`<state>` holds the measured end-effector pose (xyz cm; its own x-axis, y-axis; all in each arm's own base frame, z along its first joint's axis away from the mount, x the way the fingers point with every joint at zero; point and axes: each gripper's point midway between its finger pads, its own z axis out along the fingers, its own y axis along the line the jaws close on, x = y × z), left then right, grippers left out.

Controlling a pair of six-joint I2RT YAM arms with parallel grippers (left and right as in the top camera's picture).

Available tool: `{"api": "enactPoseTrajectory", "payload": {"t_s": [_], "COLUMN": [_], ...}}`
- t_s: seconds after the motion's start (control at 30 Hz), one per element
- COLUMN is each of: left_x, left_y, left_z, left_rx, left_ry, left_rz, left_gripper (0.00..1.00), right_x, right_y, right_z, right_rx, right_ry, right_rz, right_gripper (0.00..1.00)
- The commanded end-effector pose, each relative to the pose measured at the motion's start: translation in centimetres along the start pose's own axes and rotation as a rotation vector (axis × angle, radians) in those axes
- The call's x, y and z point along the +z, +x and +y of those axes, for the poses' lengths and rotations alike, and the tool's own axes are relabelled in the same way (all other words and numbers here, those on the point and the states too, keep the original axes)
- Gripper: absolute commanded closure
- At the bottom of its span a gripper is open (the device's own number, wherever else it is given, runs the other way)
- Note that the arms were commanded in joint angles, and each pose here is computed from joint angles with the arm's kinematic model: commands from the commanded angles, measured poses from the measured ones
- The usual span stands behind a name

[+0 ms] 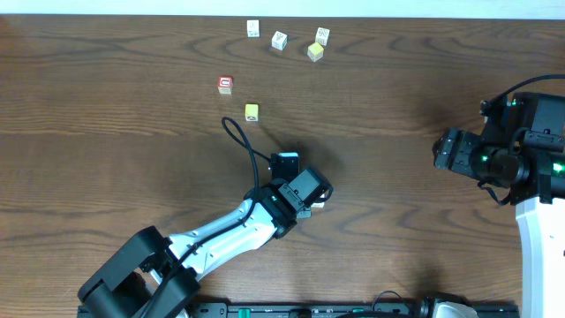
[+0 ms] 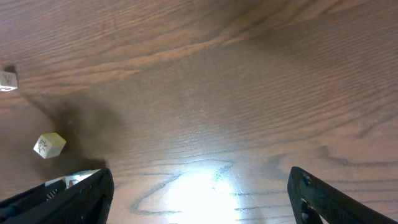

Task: Lift 4 blocks
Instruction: 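Hold the placed block against the row with the left gripper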

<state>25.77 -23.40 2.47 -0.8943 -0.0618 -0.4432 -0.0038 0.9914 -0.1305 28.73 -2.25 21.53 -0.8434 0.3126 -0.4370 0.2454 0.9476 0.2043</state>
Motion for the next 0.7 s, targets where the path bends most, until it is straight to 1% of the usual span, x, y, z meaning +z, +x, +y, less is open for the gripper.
{"api": "enactPoseTrajectory", "payload": {"t_s": [0.0, 0.03, 0.1, 0.33, 0.37, 0.53, 0.63, 0.67], "left_x": [0.42, 0.42, 0.42, 0.42, 0.42, 0.41, 0.41, 0.41], "left_y": [0.26, 0.26, 0.25, 0.26, 0.26, 0.13, 0.14, 0.13], "left_z": [0.56, 0.56, 0.57, 0.58, 0.58, 0.71, 0.73, 0.72], "left_rx": [0.003, 0.003, 0.003, 0.003, 0.003, 0.004, 0.003, 0.004], "left_ry": [-0.029, -0.029, -0.029, -0.030, -0.030, -0.037, -0.038, -0.038], "left_rz": [-0.002, -0.002, -0.002, -0.002, -0.002, -0.009, -0.009, -0.010], "left_gripper": [0.88, 0.88, 0.84, 0.83, 0.78, 0.76, 0.69, 0.68], "right_x": [0.05, 0.05, 0.05, 0.05, 0.05, 0.05, 0.05, 0.05], "right_y": [0.03, 0.03, 0.03, 0.03, 0.03, 0.03, 0.03, 0.03], "right_z": [-0.10, -0.10, -0.10, -0.10, -0.10, -0.10, -0.10, -0.10], "right_rx": [-0.006, -0.006, -0.006, -0.006, -0.006, -0.006, -0.006, -0.006], "right_ry": [-0.003, -0.003, -0.003, -0.003, -0.003, -0.003, -0.003, -0.003], "right_rz": [-0.001, -0.001, -0.001, -0.001, -0.001, -0.001, -0.001, -0.001], "right_gripper": [0.13, 0.13, 0.13, 0.13, 0.13, 0.13, 0.13, 0.13]}}
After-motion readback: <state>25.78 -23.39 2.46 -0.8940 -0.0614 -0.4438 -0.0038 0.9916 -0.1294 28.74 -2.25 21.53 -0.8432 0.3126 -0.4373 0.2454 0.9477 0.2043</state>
